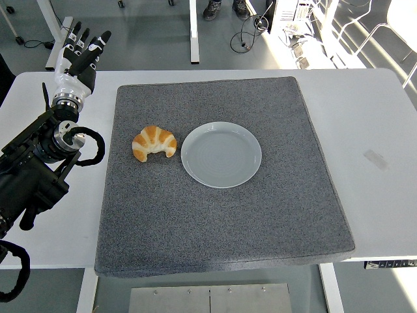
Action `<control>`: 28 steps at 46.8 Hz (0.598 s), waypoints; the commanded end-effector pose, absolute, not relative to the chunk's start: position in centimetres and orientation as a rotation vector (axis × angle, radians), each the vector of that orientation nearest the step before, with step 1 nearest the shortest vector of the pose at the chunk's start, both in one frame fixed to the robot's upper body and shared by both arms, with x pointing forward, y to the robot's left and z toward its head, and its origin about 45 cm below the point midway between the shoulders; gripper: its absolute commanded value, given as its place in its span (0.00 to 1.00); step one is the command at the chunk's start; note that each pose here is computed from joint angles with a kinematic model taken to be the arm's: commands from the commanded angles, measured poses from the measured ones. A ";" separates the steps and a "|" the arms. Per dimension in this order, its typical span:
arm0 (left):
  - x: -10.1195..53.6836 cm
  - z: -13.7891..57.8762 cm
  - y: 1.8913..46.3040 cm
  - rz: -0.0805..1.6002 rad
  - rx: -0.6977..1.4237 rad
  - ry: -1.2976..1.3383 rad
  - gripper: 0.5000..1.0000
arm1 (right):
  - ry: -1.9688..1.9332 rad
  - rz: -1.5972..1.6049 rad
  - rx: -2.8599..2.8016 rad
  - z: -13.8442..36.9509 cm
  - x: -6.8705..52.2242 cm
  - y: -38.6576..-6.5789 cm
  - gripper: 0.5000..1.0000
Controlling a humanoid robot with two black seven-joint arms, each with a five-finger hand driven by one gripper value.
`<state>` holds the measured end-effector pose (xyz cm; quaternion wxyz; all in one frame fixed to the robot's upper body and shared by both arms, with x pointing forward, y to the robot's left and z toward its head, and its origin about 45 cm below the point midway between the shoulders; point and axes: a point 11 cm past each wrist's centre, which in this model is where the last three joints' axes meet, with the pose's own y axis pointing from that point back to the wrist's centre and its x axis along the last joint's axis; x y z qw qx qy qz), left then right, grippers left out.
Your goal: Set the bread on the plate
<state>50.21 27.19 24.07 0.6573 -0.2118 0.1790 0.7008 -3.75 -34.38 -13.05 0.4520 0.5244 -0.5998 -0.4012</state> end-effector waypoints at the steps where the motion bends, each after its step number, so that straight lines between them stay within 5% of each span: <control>1: 50.2 24.1 27.2 1.588 -0.478 0.403 0.97 | -1.482 -0.992 1.295 -13.0 -3.8 -34.4 1.00; 28: 50.3 24.4 27.4 1.588 -0.477 0.395 0.97 | -1.482 -0.992 1.295 -13.0 -3.8 -34.4 1.00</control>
